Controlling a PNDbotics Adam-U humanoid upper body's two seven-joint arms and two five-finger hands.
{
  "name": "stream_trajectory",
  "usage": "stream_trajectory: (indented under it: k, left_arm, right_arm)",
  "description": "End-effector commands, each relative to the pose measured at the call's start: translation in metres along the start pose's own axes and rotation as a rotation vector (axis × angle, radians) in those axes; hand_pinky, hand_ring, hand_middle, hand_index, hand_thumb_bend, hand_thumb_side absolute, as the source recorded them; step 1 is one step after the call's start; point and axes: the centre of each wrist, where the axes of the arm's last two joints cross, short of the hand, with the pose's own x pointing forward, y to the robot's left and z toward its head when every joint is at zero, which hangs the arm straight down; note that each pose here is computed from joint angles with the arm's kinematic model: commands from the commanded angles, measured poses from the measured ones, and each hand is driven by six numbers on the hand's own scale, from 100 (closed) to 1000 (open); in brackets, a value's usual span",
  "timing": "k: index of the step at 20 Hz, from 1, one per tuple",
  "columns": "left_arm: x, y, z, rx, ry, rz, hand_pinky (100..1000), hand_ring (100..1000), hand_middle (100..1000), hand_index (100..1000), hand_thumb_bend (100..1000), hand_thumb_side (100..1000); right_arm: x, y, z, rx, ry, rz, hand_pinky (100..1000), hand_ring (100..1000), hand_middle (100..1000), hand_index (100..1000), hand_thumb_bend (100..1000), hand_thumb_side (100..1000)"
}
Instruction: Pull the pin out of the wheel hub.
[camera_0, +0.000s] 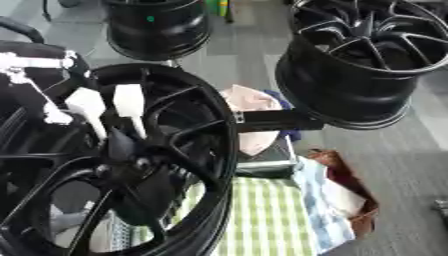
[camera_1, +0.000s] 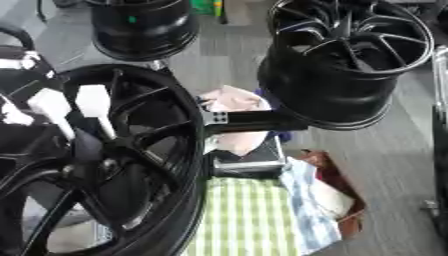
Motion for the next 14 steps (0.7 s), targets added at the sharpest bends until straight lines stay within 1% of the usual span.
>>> stream_trajectory:
  k: [1, 5, 8, 11, 14]
  left_arm:
    - [0.004, 0.022, 0.018, -0.093, -0.087, -0.131, 711, 602, 462, 618, 385, 100]
    - [0.006, 0.027, 0.022, -0.070, -0.088, -0.122, 686, 564, 411, 560, 438, 100]
    - [0.007, 0.031, 0.026, -0.053, -0.076, -0.116, 640, 492, 337, 485, 532, 100]
    - [0.007, 0.036, 0.030, -0.015, -0.074, -0.101, 598, 438, 271, 412, 552, 100]
    - [0.008, 0.042, 0.034, 0.030, -0.071, -0.088, 602, 434, 259, 399, 545, 100]
  right_arm:
    - [0.008, -0.003, -0.008, -0.024, -0.015, -0.022, 732, 775, 687, 804, 100, 686]
    - [0.007, -0.004, -0.008, -0.025, -0.010, -0.025, 732, 775, 687, 804, 100, 690]
    - [0.007, -0.005, -0.007, -0.027, -0.008, -0.029, 732, 776, 687, 804, 100, 692]
    - [0.006, -0.006, -0.007, -0.029, -0.004, -0.031, 732, 776, 687, 804, 100, 696]
    - [0.006, -0.007, -0.008, -0.031, -0.005, -0.031, 733, 777, 689, 804, 100, 695]
